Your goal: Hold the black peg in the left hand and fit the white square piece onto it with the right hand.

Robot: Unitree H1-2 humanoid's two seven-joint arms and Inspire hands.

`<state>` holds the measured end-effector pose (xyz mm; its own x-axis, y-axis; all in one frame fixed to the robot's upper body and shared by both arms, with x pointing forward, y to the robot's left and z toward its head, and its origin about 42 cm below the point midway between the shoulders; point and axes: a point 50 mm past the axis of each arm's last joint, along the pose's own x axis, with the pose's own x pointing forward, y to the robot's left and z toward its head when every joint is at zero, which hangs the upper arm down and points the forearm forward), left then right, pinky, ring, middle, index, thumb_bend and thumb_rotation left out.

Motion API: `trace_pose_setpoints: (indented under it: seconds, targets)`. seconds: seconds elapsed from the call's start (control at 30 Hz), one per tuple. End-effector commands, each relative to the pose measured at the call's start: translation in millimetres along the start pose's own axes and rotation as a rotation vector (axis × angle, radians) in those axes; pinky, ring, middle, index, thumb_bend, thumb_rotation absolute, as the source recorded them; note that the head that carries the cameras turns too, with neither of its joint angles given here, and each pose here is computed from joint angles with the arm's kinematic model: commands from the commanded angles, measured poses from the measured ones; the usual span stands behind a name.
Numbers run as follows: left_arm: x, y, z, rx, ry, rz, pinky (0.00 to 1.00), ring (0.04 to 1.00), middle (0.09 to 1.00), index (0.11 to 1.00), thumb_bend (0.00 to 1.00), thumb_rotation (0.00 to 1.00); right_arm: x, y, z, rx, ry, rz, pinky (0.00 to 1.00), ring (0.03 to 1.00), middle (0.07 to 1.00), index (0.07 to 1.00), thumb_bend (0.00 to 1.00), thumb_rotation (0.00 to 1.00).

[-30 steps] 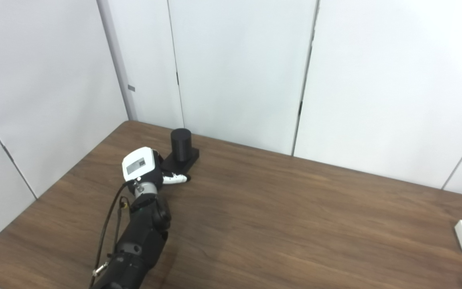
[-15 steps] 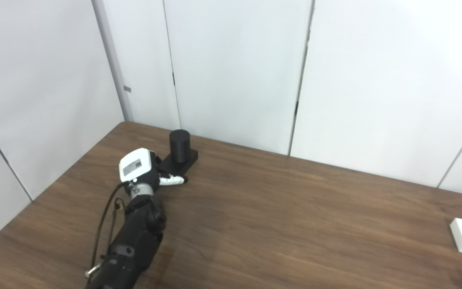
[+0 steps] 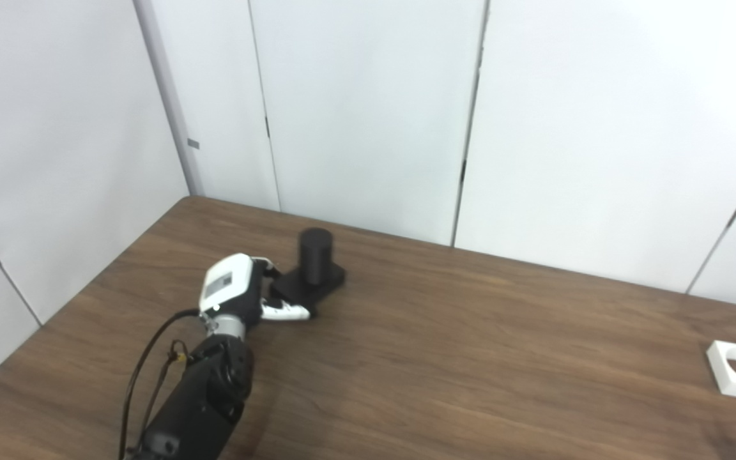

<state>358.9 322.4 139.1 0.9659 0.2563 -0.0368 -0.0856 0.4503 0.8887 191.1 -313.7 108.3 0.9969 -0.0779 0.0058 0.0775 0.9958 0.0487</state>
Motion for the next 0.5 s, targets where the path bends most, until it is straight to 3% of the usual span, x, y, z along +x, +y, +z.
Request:
trace_pose_setpoints:
  seconds: [0.0, 0.3, 0.47]
  targets:
    - [-11, -1, 18, -0.029, -0.101, -0.026, 0.75, 0.801, 0.741, 0.486, 0.51, 0.05, -5, 5, 0, 0.001, 0.014, 0.011, 1.00, 1.000, 0.950, 1.000, 0.71, 0.98]
    - [-65, -16, 46, -0.054, -0.274, -0.225, 0.83, 0.860, 0.785, 0.489, 0.51, 0.05, -7, 19, 9, 0.017, 0.003, 0.020, 1.00, 1.000, 0.969, 1.000, 0.59, 1.00]
    - [-91, -26, 60, -0.080, -0.407, -0.344, 0.83, 0.853, 0.783, 0.490, 0.51, 0.05, -7, 31, 16, 0.019, 0.004, 0.031, 1.00, 1.000, 0.963, 1.000, 0.56, 1.00]
